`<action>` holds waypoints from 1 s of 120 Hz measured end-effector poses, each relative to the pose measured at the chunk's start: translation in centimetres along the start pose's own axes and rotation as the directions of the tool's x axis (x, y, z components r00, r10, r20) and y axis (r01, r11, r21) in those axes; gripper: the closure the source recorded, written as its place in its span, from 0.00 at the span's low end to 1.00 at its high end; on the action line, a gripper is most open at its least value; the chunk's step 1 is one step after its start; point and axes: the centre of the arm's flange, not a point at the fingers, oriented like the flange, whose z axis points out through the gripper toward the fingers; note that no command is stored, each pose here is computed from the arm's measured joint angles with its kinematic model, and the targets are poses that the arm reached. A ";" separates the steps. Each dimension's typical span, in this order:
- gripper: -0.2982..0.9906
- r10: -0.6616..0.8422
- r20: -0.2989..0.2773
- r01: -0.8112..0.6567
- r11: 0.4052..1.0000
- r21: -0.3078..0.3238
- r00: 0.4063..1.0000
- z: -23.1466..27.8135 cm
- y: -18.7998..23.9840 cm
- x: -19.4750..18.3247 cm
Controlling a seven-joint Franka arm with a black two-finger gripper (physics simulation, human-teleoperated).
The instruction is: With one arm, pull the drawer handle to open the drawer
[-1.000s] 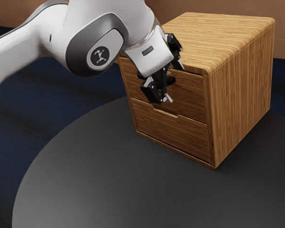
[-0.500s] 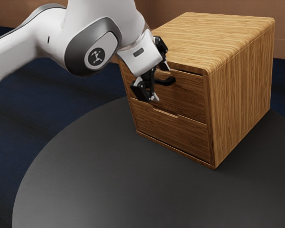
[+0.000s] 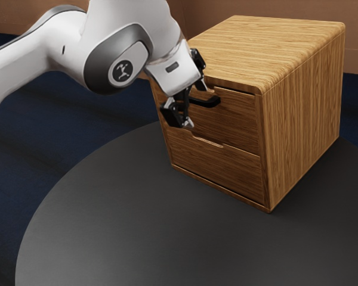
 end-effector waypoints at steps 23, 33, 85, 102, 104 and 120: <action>0.25 -0.018 0.014 0.018 1.000 -0.001 1.000 1.1 -0.6 -1.5; 0.25 -0.029 0.024 0.029 1.000 -0.008 0.999 1.7 -0.6 -2.3; 0.23 -0.045 0.042 0.047 0.998 -0.040 0.998 3.9 -0.5 -3.6; 0.23 -0.055 0.059 0.059 0.997 -0.055 0.997 4.4 0.1 -4.6; 0.23 -0.058 0.062 0.061 0.997 -0.056 0.996 4.3 0.2 -4.8; 0.38 -0.071 0.089 0.074 0.997 -0.036 0.993 0.9 2.8 -6.4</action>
